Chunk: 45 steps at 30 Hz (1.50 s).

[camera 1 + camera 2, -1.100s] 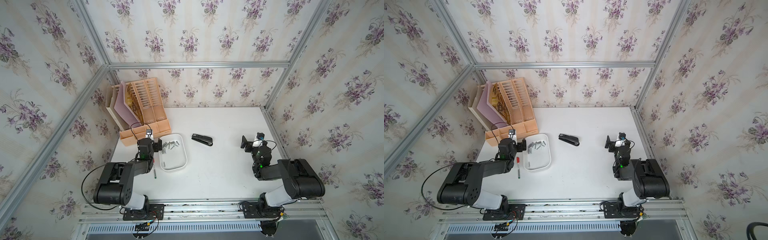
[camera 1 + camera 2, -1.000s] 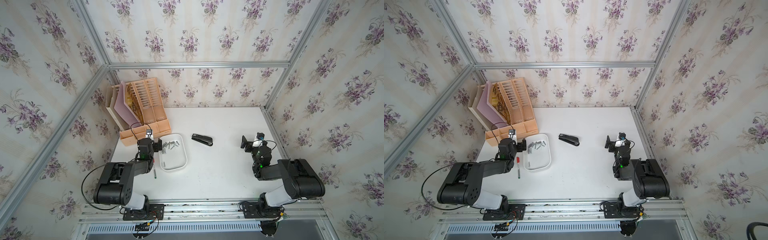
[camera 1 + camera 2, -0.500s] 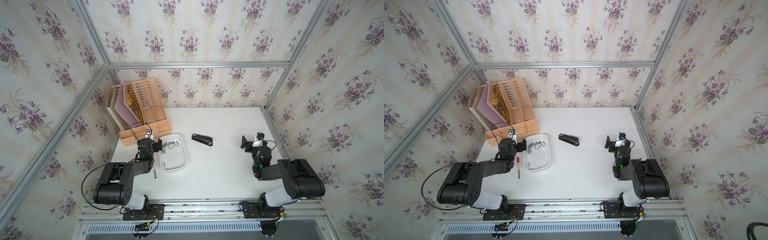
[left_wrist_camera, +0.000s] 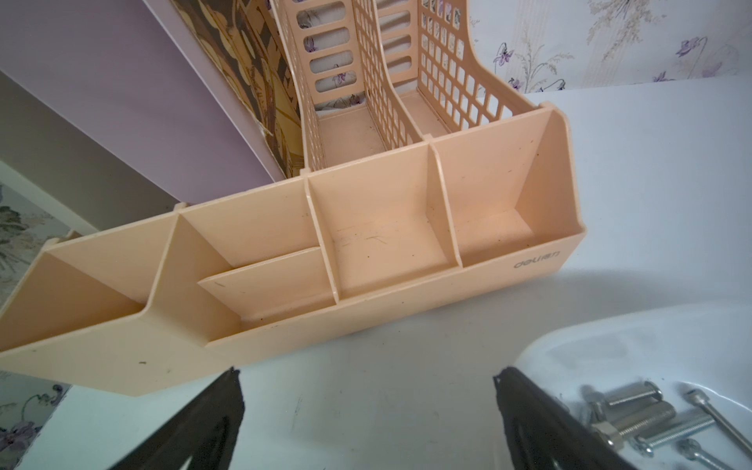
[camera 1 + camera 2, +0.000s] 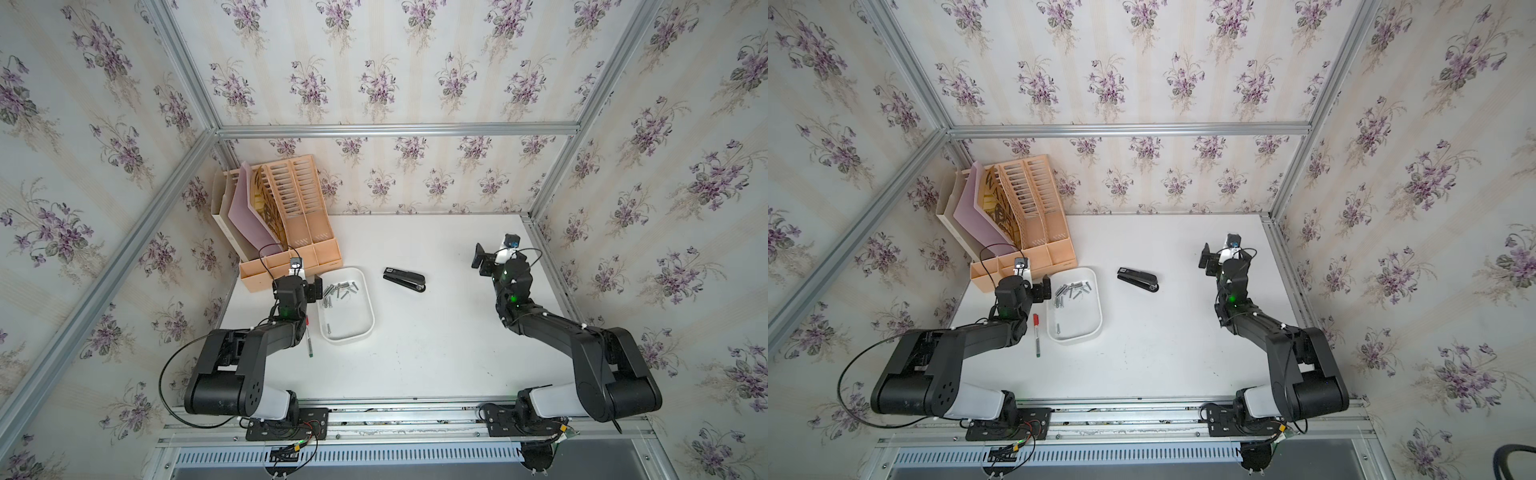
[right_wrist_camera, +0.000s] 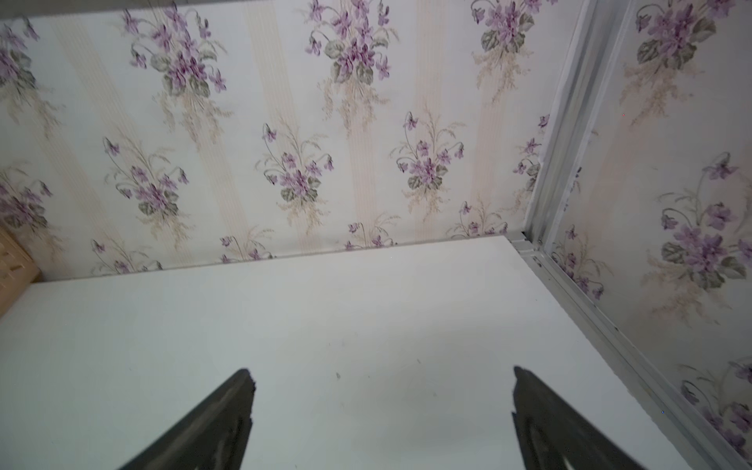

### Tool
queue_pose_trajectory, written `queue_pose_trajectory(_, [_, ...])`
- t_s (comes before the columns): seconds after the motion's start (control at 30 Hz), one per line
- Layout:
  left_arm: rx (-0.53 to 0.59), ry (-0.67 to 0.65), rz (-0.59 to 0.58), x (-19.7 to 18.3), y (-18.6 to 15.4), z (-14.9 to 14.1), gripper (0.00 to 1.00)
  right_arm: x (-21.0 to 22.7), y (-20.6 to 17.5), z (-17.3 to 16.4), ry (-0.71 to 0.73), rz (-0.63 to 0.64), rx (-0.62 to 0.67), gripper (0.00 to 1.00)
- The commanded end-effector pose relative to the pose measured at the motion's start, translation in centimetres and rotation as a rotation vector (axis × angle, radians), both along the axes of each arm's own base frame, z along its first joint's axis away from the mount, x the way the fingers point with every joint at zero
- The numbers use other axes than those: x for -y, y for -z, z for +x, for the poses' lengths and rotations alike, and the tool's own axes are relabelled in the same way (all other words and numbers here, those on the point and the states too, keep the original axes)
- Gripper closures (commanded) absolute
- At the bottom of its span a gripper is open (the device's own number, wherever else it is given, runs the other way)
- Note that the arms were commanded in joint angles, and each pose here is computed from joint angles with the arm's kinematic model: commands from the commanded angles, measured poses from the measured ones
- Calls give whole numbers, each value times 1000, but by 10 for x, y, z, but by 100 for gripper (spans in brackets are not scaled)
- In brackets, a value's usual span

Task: Take out the screws from the storage box
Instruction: Pick up the storage box at the center of the board.

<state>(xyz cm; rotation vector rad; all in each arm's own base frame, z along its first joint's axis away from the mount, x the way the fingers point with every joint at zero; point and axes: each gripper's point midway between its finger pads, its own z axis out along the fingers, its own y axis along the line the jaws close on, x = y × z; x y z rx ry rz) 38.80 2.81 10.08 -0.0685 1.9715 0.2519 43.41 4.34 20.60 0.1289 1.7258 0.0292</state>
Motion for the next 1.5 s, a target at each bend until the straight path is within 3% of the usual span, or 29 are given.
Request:
queue_pose_trajectory(0.0, [30,-91,24,-11,-26,-2,1,-15,46,-12,-54,91,-260,0])
queue_pose_trajectory(0.1, [-31,-304,-4,-39,-48,-25,1,-41,37,-10,-172,185,-270,0])
queue_pose_trajectory(0.2, [-24,-406,-35,-51,-62,-48,1,-72,18,-2,-225,246,-339,0])
queue_pose_trajectory(0.33, [10,-490,-156,-56,-87,-78,1,-136,-19,-17,-309,152,-464,1])
queue_pose_trajectory(0.43, [-5,-432,-243,-43,-116,-87,0,-188,-60,-54,-471,118,-385,0])
queue_pose_trajectory(0.53, [-26,-443,-314,-39,-139,-101,1,-212,-98,-82,-619,266,-302,0])
queue_pose_trajectory(0.6, [-91,-461,-361,-35,-151,-113,0,-225,-106,-101,-746,319,-295,0])
queue_pose_trajectory(0.67, [-182,-453,-364,-30,-162,-122,0,-235,-97,-111,-751,339,-357,0])
queue_pose_trajectory(0.7, [-230,-464,-353,-30,-162,-128,0,-244,-98,-117,-758,325,-381,0])
queue_pose_trajectory(0.8, [-293,-560,-380,-35,-154,-149,0,-279,-102,-148,-731,121,-353,0])
queue_pose_trajectory(0.93, [-238,-545,-397,-35,-142,-156,1,-317,-90,-173,-746,6,-371,0])
queue_pose_trajectory(1.07, [-122,-362,-425,-18,-155,-153,0,-331,-85,-180,-811,61,-379,0])
queue_pose_trajectory(1.17, [-58,-256,-457,-5,-165,-158,0,-323,-100,-168,-726,143,-318,0])
queue_pose_trajectory(1.33, [4,-252,-456,-8,-177,-172,0,-343,-96,-195,-966,63,-349,0])
queue_pose_trajectory(1.47, [-35,-170,-471,7,-172,-163,1,-351,-67,-193,-969,76,-380,0])
